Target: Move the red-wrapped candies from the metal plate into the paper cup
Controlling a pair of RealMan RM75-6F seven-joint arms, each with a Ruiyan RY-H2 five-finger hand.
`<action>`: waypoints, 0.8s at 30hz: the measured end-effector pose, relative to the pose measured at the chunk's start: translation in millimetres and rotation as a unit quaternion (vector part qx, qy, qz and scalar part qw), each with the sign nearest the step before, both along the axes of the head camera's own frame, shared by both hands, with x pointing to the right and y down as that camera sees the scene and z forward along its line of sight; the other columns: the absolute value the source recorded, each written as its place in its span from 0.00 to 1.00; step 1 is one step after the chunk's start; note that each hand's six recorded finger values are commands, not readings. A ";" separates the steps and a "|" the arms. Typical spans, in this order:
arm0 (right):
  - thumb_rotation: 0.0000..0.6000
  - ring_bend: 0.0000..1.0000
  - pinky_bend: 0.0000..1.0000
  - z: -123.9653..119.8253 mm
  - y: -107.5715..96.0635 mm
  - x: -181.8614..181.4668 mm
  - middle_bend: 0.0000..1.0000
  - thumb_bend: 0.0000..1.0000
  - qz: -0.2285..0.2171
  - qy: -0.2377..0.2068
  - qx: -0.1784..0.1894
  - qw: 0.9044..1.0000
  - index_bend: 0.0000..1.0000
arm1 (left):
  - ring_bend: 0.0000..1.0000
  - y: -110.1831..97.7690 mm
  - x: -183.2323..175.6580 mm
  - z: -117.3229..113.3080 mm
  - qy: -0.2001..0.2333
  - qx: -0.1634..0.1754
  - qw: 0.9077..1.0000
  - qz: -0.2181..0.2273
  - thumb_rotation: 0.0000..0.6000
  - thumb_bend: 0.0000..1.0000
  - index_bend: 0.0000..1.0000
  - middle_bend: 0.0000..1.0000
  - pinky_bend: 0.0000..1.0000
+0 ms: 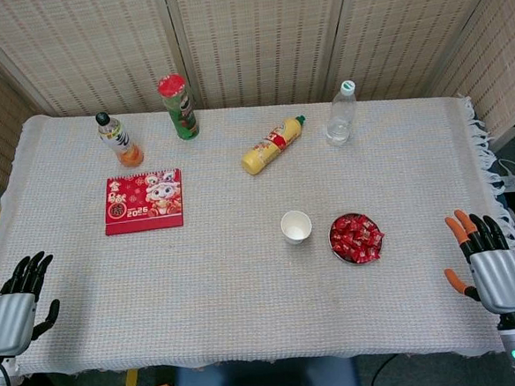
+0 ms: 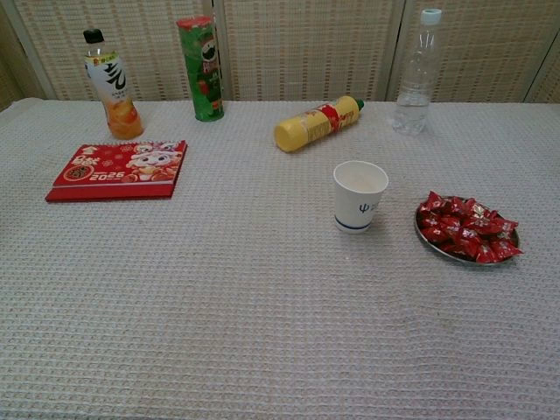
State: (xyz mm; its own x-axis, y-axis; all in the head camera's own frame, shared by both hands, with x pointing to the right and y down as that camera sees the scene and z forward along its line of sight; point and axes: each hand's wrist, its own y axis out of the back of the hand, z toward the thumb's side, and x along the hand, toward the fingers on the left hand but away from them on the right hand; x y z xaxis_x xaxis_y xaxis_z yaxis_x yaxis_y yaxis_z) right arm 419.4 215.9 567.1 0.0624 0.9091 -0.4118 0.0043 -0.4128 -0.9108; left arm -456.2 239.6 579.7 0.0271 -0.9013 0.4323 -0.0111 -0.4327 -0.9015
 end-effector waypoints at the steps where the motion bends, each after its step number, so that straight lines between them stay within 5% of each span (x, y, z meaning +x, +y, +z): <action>1: 1.00 0.00 0.00 0.9 0.0 0.0 0.00 0.21 0.000 0.000 -0.002 1.000 0.00 | 0.00 0.0 -0.1 -0.1 -0.001 0.000 1.000 0.000 1.00 0.43 0.00 0.00 0.27; 7: 1.00 0.00 0.00 7.9 -1.2 -2.6 0.00 0.21 -0.009 0.003 -0.011 1.000 0.00 | 0.00 -0.5 0.7 -1.0 0.004 0.002 1.000 -0.001 1.00 0.43 0.00 0.00 0.27; 10: 1.00 0.02 0.18 11.7 -7.1 -7.1 0.00 0.21 -0.023 0.005 -0.008 1.000 0.00 | 0.00 -2.2 0.9 -1.9 0.009 0.005 1.000 -0.002 1.00 0.43 0.00 0.00 0.27; 12: 1.00 0.15 0.42 17.3 -13.0 -12.3 0.00 0.21 -0.038 0.006 -0.016 0.999 0.00 | 0.00 -3.7 1.3 -1.8 0.011 0.006 1.000 -0.001 1.00 0.43 0.00 0.00 0.27; 17: 1.00 0.48 0.74 39.1 -31.3 -32.2 0.00 0.21 -0.080 0.006 -0.064 0.995 0.00 | 0.00 -4.2 1.3 1.8 0.013 -0.004 1.000 -0.001 1.00 0.43 0.00 0.00 0.28; 24: 1.00 0.68 0.91 75.2 -60.1 -69.3 0.00 0.21 -0.136 0.011 -0.129 0.982 0.00 | 0.00 -5.1 -2.1 4.1 0.016 -0.018 1.000 -0.007 1.00 0.43 0.00 0.00 0.30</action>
State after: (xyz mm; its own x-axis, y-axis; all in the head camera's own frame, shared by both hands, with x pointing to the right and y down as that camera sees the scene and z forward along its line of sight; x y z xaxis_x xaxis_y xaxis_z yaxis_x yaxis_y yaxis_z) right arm 350.2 155.8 642.3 0.2778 0.7256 -0.6296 -0.1559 -0.6126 -0.7748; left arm -458.3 234.5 583.8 0.0286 -0.8855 0.4638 -0.0462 -0.4647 -0.8843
